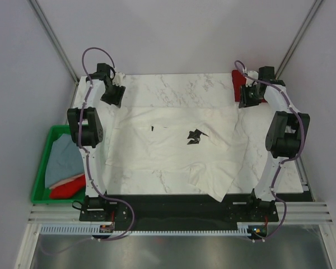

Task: Fold and stack the t-shirts
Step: Fold the tshirt

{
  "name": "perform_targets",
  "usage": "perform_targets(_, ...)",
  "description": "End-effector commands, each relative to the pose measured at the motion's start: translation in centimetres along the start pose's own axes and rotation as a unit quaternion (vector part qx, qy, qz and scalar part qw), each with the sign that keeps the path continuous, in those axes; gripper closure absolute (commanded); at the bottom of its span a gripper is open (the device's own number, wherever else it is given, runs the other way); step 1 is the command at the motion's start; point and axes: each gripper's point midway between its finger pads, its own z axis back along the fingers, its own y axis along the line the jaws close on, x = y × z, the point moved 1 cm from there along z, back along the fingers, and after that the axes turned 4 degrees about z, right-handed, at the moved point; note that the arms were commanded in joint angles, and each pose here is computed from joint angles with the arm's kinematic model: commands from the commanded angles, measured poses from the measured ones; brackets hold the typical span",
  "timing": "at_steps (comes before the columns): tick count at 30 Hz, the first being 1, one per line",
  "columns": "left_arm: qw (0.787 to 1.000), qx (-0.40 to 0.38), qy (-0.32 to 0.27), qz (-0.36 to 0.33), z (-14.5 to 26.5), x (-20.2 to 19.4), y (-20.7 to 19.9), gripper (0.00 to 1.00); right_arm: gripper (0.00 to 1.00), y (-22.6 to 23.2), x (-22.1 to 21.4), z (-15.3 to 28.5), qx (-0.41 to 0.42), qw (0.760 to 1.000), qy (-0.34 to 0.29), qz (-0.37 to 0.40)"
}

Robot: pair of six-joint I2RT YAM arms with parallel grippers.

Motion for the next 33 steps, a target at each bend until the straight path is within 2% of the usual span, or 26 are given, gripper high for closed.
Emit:
perform_targets(1,0.999,-0.009,-0.028,0.029,1.4,1.8,0.4,0.38,0.62,-0.8,2.8,0.0,-0.002,0.999,-0.032,0.021)
perform_targets(15,0.999,-0.010,-0.012,0.030,-0.5,0.9,0.9,0.37,0.57,-2.3,4.4,-5.9,0.017,0.999,-0.036,0.014)
perform_targets(28,1.000,-0.009,-0.011,0.027,-1.0,1.0,1.1,0.37,0.57,-2.9,3.3,-7.7,0.017,1.000,-0.020,0.012)
perform_targets(33,0.999,-0.016,-0.016,0.028,-1.0,1.3,0.9,0.37,0.70,-2.7,2.6,-8.4,0.025,1.000,-0.012,0.007)
